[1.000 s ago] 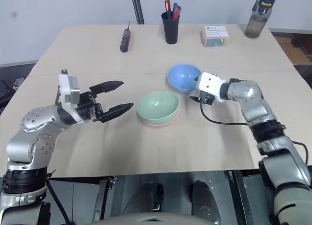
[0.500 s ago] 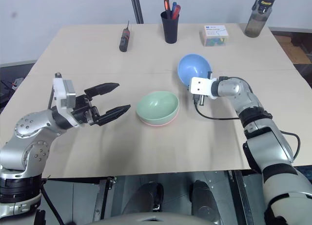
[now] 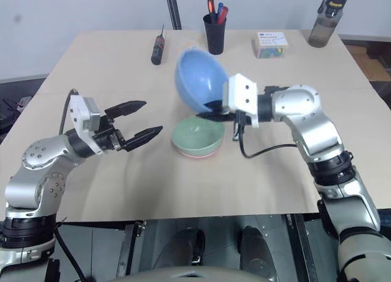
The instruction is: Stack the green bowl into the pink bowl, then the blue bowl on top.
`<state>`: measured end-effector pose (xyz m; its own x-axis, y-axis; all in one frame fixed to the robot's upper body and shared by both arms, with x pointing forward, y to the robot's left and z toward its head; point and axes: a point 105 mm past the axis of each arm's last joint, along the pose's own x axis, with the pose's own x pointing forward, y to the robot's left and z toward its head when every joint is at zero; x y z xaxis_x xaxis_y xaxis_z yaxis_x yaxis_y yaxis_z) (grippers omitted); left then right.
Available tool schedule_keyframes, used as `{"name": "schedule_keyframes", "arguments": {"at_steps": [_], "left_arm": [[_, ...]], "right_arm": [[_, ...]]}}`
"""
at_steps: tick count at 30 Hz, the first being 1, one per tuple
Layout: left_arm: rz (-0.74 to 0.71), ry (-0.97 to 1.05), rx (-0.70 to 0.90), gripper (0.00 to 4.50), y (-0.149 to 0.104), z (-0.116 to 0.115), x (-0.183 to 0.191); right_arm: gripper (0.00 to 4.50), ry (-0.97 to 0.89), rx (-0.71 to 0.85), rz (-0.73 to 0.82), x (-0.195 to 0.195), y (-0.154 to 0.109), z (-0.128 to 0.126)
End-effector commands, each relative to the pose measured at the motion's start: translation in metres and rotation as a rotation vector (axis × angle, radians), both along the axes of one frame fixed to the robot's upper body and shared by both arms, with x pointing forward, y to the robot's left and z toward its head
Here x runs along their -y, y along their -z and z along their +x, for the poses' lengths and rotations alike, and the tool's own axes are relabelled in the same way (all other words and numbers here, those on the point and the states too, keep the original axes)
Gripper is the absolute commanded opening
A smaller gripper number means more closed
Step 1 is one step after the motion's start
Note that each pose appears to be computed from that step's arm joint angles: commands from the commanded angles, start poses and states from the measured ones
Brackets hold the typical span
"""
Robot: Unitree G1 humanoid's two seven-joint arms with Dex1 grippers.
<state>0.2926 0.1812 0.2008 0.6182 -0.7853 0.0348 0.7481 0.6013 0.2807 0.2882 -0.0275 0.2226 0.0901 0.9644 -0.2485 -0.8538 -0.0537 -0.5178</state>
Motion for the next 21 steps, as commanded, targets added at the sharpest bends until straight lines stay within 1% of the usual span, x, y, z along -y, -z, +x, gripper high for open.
{"name": "schedule_keyframes", "arguments": {"at_steps": [1, 2, 4, 8, 10, 12, 14, 18, 21], "left_arm": [[0.011, 0.003, 0.047, 4.50, -0.009, -0.003, 0.002], [0.012, 0.006, 0.048, 4.50, -0.009, -0.003, 0.003], [0.017, 0.005, 0.048, 4.50, -0.010, -0.005, 0.004], [0.065, -0.017, 0.023, 4.50, -0.001, -0.008, 0.003], [0.046, -0.085, 0.037, 4.50, 0.000, -0.006, -0.005], [0.017, -0.015, -0.007, 4.50, 0.002, -0.017, -0.007], [0.000, 0.053, -0.033, 4.50, -0.001, -0.028, -0.009], [0.084, -0.087, -0.046, 4.50, 0.000, -0.027, -0.037], [0.120, -0.104, -0.107, 4.50, -0.001, -0.038, -0.057]], "right_arm": [[0.76, 0.066, 0.009, -0.058, -0.003, 0.017, 0.009], [1.07, 0.081, 0.006, -0.070, -0.001, 0.021, 0.012], [1.93, 0.097, 0.000, -0.073, 0.004, 0.020, 0.014], [3.62, 0.110, -0.036, -0.029, 0.018, 0.005, 0.004], [4.46, 0.125, -0.037, -0.005, 0.024, -0.002, 0.001], [4.46, 0.208, -0.054, 0.081, 0.042, -0.013, -0.005], [4.46, 0.308, -0.097, 0.111, 0.068, -0.012, -0.015], [4.46, 0.487, -0.150, 0.096, 0.109, 0.003, -0.027], [4.46, 0.596, -0.173, 0.067, 0.139, 0.011, -0.038]]}}
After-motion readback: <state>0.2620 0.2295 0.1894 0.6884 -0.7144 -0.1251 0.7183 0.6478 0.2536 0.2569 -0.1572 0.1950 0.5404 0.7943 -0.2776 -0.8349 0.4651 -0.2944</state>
